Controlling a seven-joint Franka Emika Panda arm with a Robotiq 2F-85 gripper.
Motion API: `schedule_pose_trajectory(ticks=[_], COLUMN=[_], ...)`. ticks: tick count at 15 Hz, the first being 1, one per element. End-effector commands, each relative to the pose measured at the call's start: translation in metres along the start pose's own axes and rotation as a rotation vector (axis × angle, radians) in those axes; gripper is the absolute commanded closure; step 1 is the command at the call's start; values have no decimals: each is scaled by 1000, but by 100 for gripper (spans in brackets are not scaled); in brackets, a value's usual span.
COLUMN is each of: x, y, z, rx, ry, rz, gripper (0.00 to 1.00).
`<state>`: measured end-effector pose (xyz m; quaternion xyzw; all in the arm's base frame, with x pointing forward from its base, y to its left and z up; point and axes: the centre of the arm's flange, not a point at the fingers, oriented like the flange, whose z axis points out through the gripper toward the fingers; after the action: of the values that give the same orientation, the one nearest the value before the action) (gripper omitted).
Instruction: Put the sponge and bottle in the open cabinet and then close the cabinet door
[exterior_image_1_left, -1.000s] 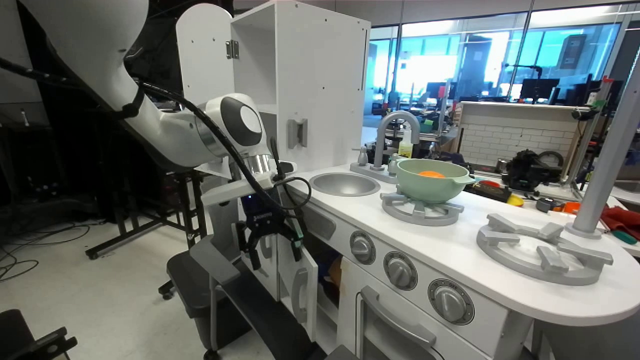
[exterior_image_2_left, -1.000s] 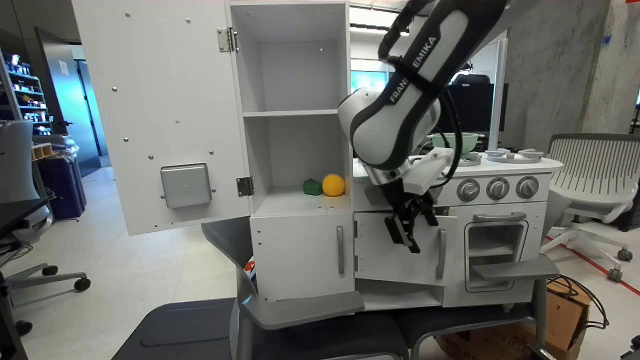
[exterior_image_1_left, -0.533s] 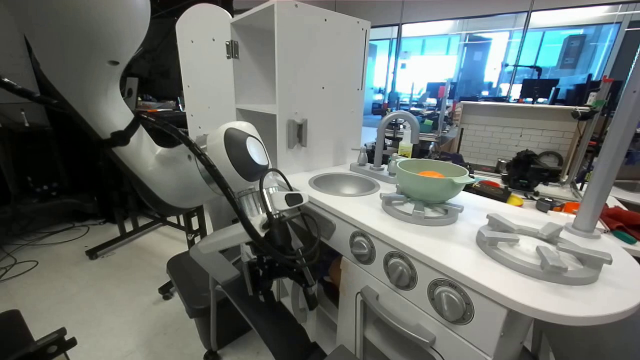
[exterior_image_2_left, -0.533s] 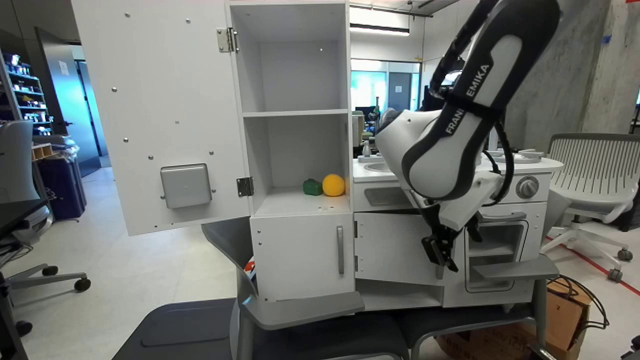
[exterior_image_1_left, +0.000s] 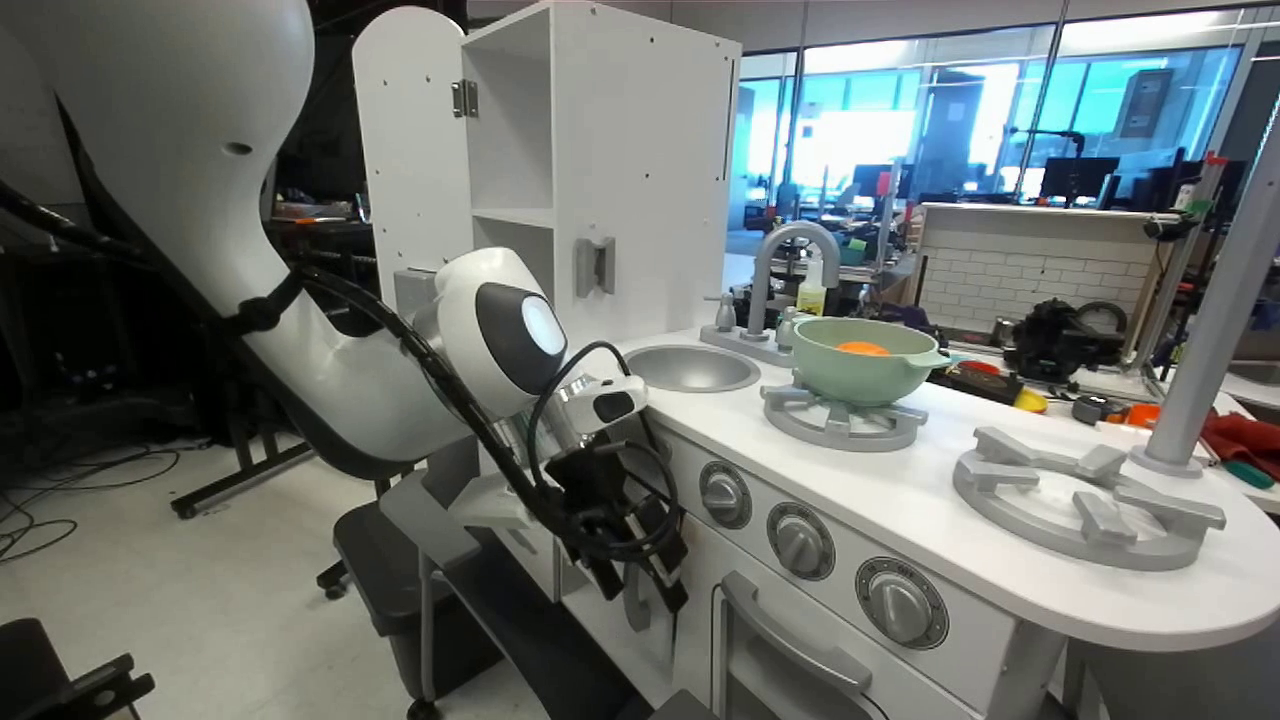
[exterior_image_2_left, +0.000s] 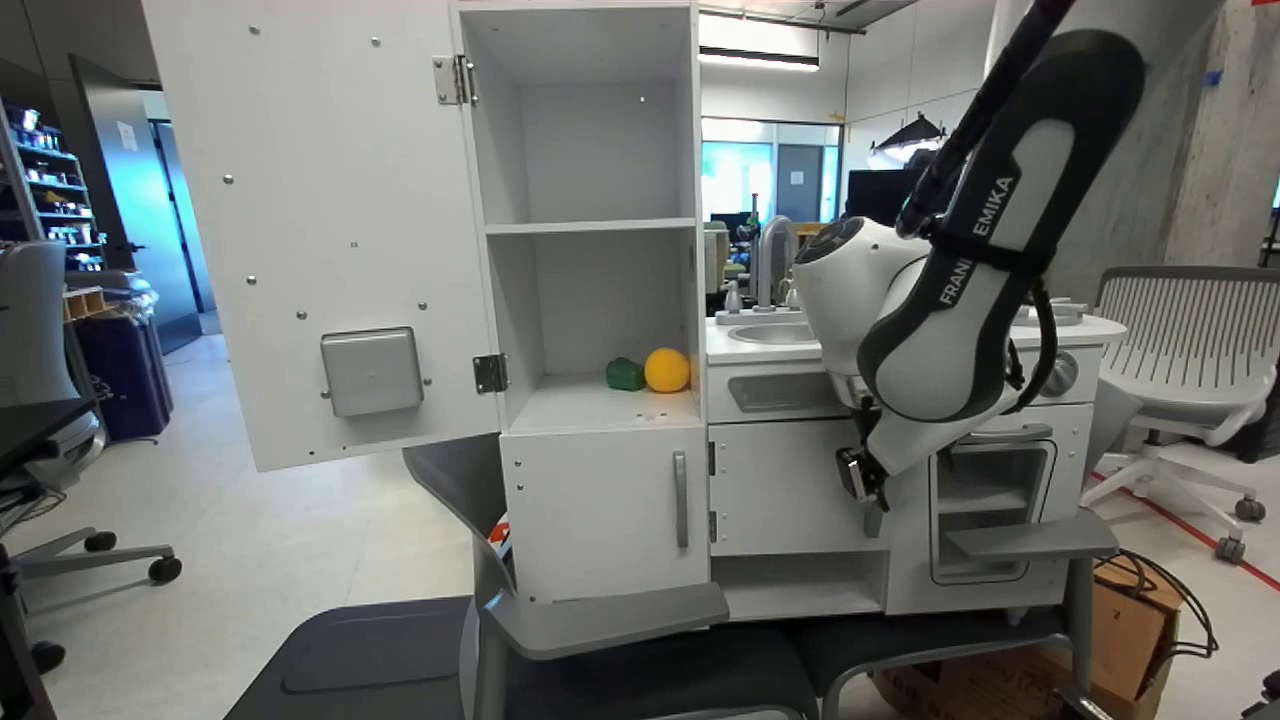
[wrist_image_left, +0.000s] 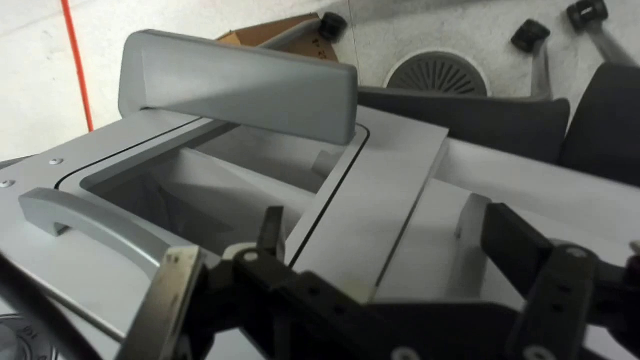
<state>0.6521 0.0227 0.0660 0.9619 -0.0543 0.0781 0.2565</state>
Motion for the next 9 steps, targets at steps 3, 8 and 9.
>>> schedule_pose_trajectory(ticks=[3, 8, 9], x=[5, 0, -1], y=[-6, -17, -14], z=[-3, -10, -26], rx=[-51, -63, -13], ry=[116, 101, 60], rz=[147, 146, 84], gripper=[0, 0, 0])
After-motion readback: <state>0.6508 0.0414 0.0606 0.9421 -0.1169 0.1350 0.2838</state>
